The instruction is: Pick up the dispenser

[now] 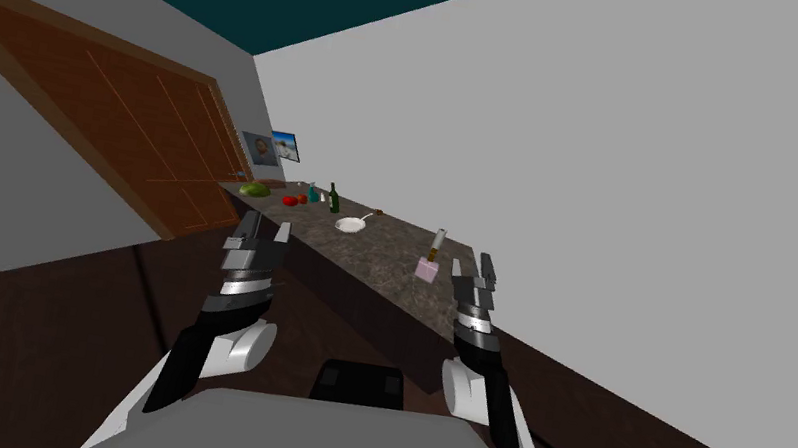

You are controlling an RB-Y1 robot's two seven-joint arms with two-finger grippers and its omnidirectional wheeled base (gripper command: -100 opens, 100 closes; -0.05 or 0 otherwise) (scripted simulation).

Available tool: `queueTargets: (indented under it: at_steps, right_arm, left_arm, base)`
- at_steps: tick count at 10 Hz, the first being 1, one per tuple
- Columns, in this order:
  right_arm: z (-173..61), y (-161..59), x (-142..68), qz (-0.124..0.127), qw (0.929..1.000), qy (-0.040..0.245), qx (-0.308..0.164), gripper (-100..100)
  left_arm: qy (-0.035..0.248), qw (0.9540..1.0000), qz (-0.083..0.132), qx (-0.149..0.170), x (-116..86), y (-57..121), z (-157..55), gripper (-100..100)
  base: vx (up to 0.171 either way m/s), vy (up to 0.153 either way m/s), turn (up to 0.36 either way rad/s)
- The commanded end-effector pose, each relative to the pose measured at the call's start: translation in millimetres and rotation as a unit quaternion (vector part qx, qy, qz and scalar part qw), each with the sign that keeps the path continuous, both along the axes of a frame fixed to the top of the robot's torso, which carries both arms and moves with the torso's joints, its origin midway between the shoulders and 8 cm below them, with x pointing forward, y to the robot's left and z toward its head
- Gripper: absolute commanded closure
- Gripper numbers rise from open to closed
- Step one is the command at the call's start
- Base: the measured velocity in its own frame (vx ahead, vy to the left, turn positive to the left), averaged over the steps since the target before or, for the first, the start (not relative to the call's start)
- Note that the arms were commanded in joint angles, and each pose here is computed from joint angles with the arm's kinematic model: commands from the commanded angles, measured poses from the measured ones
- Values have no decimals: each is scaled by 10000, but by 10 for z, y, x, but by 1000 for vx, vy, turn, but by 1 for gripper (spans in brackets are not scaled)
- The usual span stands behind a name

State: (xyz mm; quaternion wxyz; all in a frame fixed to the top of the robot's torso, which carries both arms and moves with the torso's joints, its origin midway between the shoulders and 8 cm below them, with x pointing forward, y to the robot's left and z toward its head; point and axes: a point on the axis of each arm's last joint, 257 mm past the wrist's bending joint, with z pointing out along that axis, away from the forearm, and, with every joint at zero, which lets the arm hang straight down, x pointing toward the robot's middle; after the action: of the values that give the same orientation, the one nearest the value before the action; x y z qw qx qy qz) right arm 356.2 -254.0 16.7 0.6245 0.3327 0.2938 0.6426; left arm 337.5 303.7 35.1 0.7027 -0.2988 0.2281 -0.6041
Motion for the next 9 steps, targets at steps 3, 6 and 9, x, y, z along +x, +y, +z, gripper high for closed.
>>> queueTargets:
  at_steps: [3, 6, 9]
  right_arm:
    - [-72, 127, 16, 195, 9992, 129, -317, -100]
    - [-198, 267, 30, 412, 9964, 307, -677, -100]
    - [-411, 421, 35, 677, 9896, 565, -1134, -100]
  left_arm:
    - [-1, 10000, 0, 0, 0, 0, 1, 0]
    - [0, 10000, 0, 1, 0, 0, 0, 0]
    - [0, 10000, 0, 1, 1, 0, 0, 0]
  base:
    - [-83, -69, 56]
    - [-126, -94, 79]
    - [-144, -122, 118]
